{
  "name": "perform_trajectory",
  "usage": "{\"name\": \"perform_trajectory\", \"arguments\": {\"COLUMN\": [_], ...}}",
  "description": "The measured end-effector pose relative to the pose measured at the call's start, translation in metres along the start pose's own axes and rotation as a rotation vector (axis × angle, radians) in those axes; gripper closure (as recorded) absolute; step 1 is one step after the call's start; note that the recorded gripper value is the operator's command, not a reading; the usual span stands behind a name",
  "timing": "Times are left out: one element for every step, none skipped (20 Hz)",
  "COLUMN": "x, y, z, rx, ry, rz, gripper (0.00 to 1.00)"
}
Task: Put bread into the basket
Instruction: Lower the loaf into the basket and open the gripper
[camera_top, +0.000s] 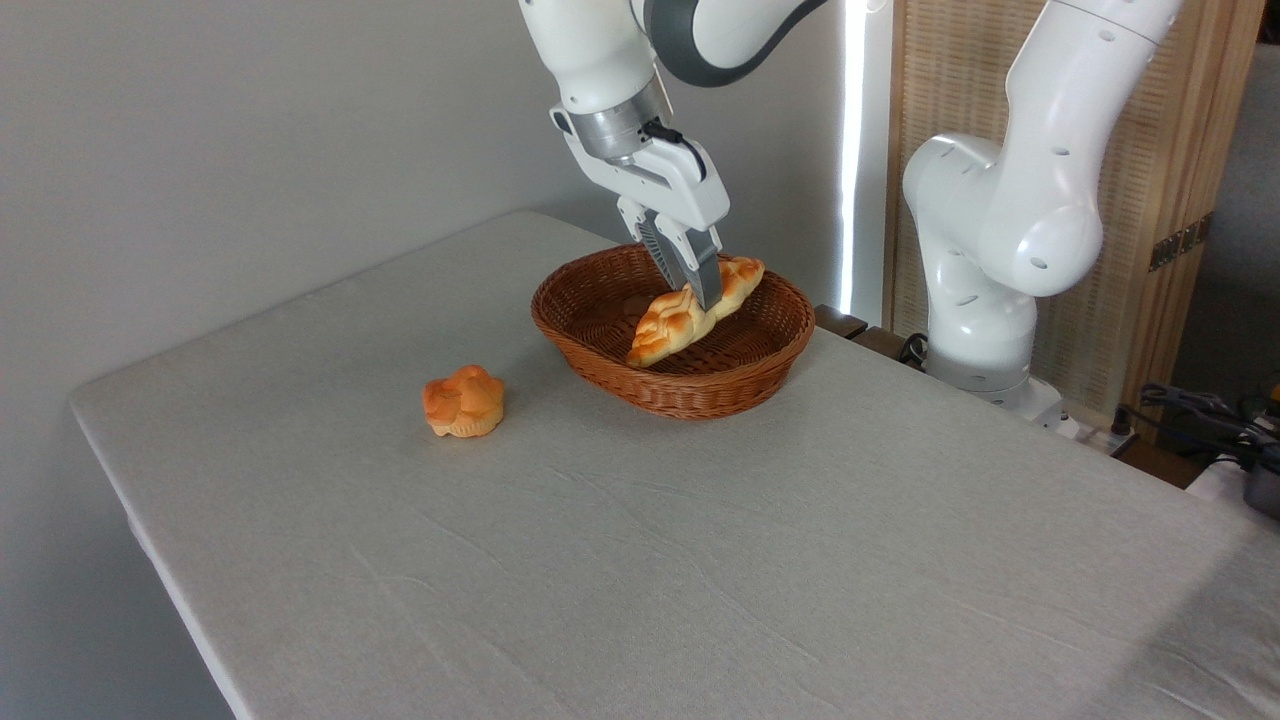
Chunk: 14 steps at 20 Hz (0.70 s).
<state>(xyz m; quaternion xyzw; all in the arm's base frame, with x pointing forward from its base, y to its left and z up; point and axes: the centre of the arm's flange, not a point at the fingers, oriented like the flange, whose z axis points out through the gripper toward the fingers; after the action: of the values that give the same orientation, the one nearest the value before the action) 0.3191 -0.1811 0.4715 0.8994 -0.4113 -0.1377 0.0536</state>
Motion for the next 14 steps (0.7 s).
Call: {"name": "perform_trajectory", "arguments": {"x": [0.0013,0.0026,0.0036,0.0044,0.0049,0.0052,0.0054,0.0055,0.0055,0.0056,0.0058,0.0062,0.0068,0.0074], "y": [-0.0002,-0.0005,-0.0008,-0.0011,-0.0013,-0.0014,-0.0014,-0.0014,-0.0014,-0.0015,-0.0016,-0.0013,-0.0005,0.0007], "z": [0.0020,0.0035,0.0048,0.0058,0.0064,0.0068,0.0071,0.0071,0.0073,0.0078,0.0082,0.0088,0.0093,0.0097], "rx": [0.000,0.000,0.000,0.000,-0.001,-0.001,-0.001,-0.001,-0.001,-0.001,-0.001,-0.002,-0.002,-0.001], "ry": [-0.002,-0.002,-0.002,-0.003,-0.004,-0.005,-0.005,-0.006,-0.006,-0.007,-0.009,-0.010,-0.012,-0.014], "rz": [0.001,0.002,0.002,0.002,0.002,0.002,0.003,0.003,0.004,0.005,0.005,0.007,0.010,0.013], "gripper": [0.00,0.00,0.00,0.00,0.00,0.00,0.00,0.00,0.00,0.00,0.00,0.00,0.00,0.00]}}
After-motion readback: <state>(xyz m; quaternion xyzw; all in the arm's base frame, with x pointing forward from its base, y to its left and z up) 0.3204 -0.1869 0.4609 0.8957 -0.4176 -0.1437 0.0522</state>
